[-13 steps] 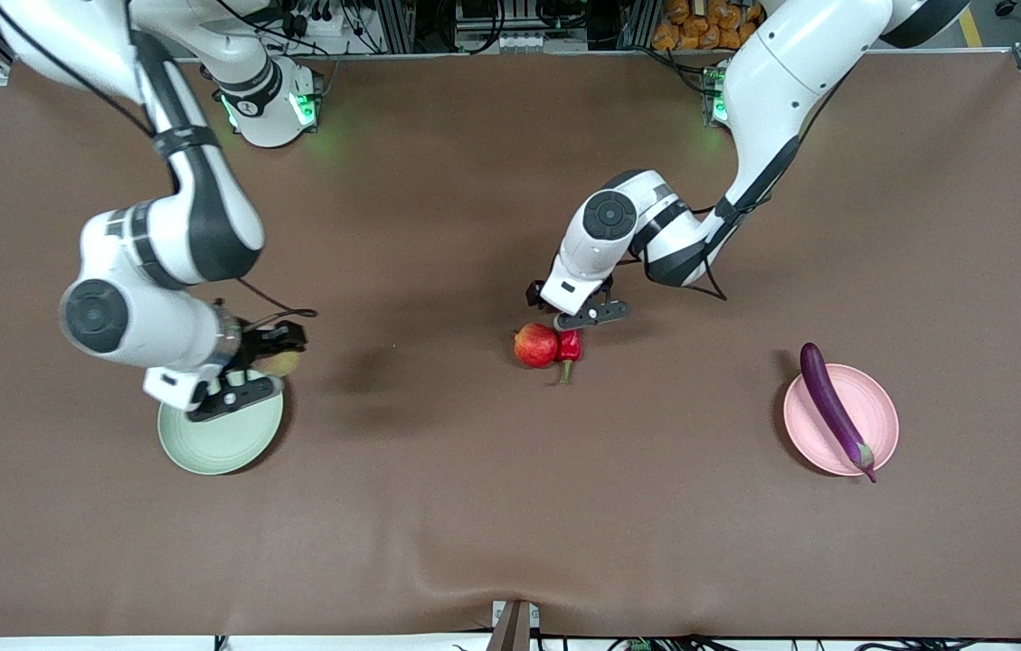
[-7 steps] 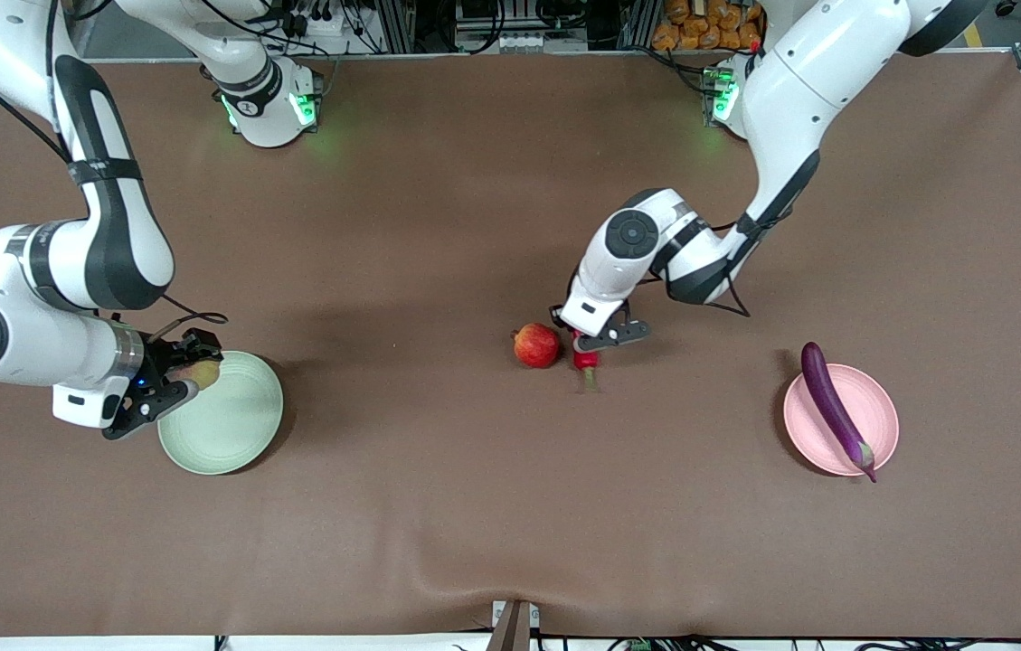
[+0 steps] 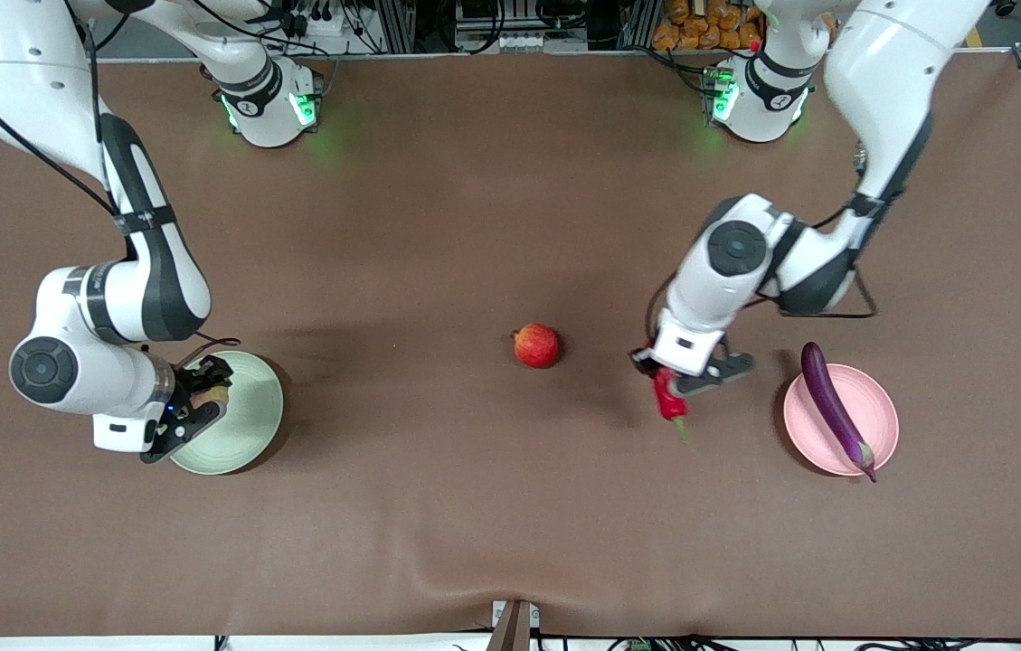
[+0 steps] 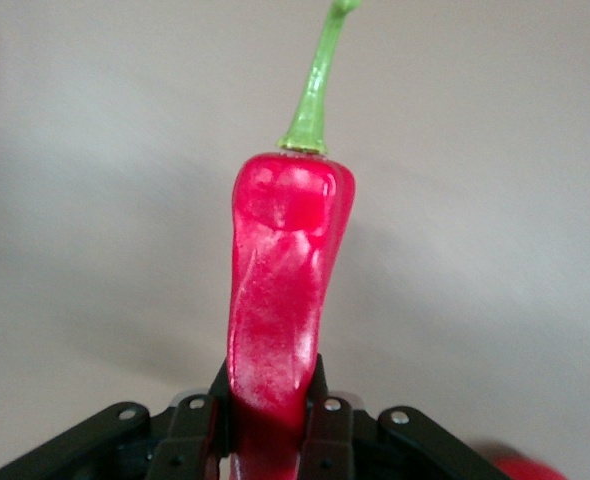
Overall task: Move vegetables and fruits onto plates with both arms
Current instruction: 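Move the peach over the green plate while the left gripper lifts the chili, then release the peach on the green plate while the left gripper releases the chili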
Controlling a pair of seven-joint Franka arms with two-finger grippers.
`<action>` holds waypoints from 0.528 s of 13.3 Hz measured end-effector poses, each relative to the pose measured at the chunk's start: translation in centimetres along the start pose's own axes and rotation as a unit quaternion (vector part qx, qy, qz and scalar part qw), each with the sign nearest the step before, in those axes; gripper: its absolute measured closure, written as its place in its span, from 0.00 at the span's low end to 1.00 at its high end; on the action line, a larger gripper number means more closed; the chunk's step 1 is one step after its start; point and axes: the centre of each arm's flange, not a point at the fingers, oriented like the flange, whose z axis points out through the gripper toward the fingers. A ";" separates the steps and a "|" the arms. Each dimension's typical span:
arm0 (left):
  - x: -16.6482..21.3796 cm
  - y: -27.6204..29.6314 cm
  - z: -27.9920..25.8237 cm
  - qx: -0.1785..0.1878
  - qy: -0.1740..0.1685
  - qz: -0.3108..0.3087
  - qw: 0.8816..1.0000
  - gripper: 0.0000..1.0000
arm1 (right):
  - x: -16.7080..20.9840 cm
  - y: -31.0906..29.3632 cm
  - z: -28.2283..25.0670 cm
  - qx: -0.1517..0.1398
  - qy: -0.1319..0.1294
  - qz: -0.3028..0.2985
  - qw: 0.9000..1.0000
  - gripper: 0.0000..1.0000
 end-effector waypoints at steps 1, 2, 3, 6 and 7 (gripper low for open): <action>2.1 -1.2 -1.0 0.015 -0.001 -0.001 1.000 0.72 | -0.3 0.6 0.6 0.003 -0.003 -0.009 1.000 0.18; 4.2 -2.5 -2.0 0.028 -0.002 0.001 1.000 0.72 | -0.7 1.4 1.2 0.005 -0.004 -0.018 1.000 0.18; 6.2 -4.0 -2.9 0.037 -0.003 0.007 0.999 0.72 | -1.2 2.2 1.7 0.005 -0.002 -0.027 1.000 0.18; 11.6 -10.9 -2.9 0.049 -0.012 0.022 0.998 0.72 | -2.2 3.8 3.2 0.009 -0.002 -0.049 0.999 0.18; 12.7 -13.2 -1.9 0.051 -0.021 0.014 0.998 0.72 | -2.3 4.0 3.8 0.012 -0.003 -0.054 0.998 0.18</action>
